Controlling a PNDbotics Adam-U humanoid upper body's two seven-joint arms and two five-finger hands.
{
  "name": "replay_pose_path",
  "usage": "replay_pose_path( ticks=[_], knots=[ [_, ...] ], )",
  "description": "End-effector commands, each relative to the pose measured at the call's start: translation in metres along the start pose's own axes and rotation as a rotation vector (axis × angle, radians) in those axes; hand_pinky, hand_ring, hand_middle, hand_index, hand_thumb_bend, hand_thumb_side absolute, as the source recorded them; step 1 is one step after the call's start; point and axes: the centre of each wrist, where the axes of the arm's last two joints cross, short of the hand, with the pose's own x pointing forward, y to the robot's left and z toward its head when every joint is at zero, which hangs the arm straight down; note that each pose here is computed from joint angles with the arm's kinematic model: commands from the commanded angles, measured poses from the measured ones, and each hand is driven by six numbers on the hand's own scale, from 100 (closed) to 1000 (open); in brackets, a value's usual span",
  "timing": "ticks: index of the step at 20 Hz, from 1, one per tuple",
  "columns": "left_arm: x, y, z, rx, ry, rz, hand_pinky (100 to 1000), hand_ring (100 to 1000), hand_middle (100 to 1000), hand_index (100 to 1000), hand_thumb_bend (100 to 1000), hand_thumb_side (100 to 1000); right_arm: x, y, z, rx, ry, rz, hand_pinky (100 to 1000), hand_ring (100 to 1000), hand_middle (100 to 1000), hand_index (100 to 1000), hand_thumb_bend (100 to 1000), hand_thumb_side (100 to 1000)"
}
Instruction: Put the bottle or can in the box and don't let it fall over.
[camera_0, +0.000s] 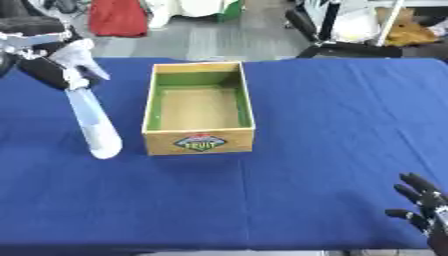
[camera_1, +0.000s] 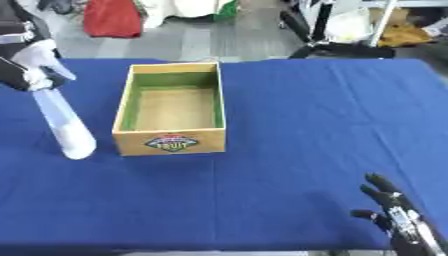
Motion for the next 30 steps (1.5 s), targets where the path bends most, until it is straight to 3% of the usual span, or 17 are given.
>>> replay_pose_path(
  ticks=[1,3,12,20,30],
  knots=[
    [-0.003,0.016,0.011,0.048,0.024,-0.032,178,124,100,391,436,527,0.004,-0.004,-0.001,0.004,-0.011,0.016,722,998,1000,1000,100,835],
    [-0.002,0.017,0.011,0.068,0.025,-0.038,100,100,100,333,453,548,0.004,-0.004,-0.001,0.004,-0.011,0.016,722,998,1000,1000,100,835],
    [0.003,0.023,0.012,0.092,-0.009,-0.08,100,100,100,303,192,509,0.004,-0.004,-0.001,0.004,-0.009,0.015,722,998,1000,1000,100,835],
    [0.008,0.033,0.014,0.097,-0.034,-0.105,100,100,100,298,101,453,0.004,-0.004,-0.001,0.004,-0.008,0.015,722,998,1000,1000,100,836],
    [0.01,0.036,0.014,0.065,-0.045,-0.131,100,100,100,296,100,431,0.004,-0.005,-0.001,0.004,-0.008,0.017,721,997,1000,1000,100,835]
  ],
)
